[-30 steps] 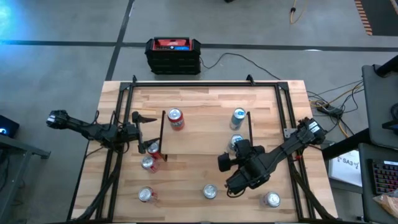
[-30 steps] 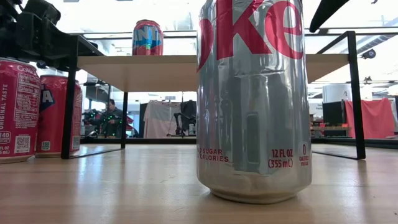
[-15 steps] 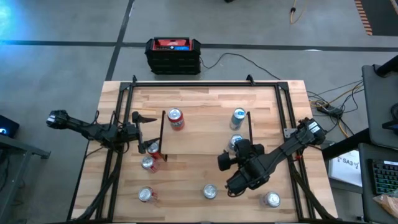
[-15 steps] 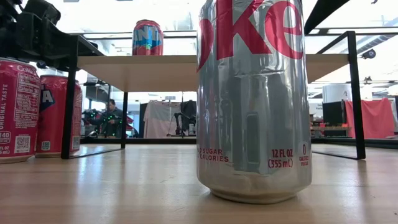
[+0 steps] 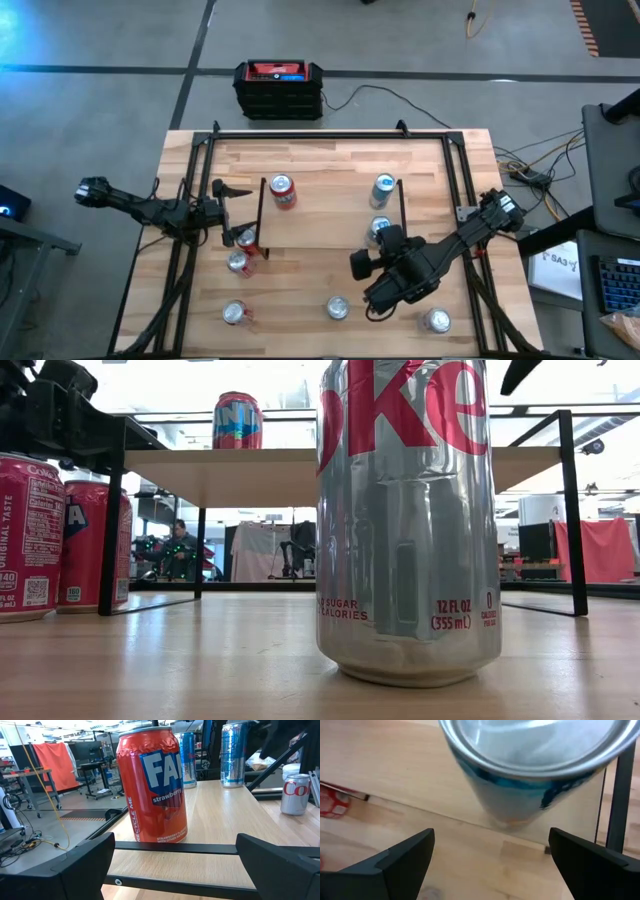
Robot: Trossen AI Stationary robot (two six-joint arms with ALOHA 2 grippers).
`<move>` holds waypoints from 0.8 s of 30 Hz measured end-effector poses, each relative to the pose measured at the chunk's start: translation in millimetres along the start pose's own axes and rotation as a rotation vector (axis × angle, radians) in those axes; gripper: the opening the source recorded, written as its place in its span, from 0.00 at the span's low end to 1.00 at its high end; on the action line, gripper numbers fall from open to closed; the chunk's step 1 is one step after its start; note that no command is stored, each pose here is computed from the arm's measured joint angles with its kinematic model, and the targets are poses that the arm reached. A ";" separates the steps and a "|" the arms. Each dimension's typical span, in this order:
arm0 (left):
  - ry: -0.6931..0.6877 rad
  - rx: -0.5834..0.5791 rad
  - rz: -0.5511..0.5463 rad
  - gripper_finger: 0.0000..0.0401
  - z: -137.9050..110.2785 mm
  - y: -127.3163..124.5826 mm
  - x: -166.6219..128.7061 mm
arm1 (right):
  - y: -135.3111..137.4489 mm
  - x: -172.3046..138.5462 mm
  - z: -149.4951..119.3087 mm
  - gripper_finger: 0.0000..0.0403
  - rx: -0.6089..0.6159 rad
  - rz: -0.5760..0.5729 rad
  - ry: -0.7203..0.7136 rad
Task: Place canned beverage on shelf
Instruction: Put the blue soda can on the shelf aligned with the other blue soda can
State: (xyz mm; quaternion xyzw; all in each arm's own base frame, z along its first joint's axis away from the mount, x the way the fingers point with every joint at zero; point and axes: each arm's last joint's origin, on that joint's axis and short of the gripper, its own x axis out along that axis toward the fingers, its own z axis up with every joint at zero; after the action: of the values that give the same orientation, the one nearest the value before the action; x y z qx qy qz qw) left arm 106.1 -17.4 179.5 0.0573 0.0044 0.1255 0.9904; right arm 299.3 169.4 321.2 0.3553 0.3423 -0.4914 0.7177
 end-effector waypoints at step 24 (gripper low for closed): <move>0.000 0.000 0.000 1.00 0.0 0.0 0.0 | -2.3 20.6 -5.1 0.92 0.033 -0.022 -0.156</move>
State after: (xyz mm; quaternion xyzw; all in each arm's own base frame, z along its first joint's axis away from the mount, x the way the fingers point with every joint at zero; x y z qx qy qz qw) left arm 106.1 -17.5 179.5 0.0573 0.0044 0.1253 0.9904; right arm 302.2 163.6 300.8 0.3240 0.2809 -0.5311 0.7308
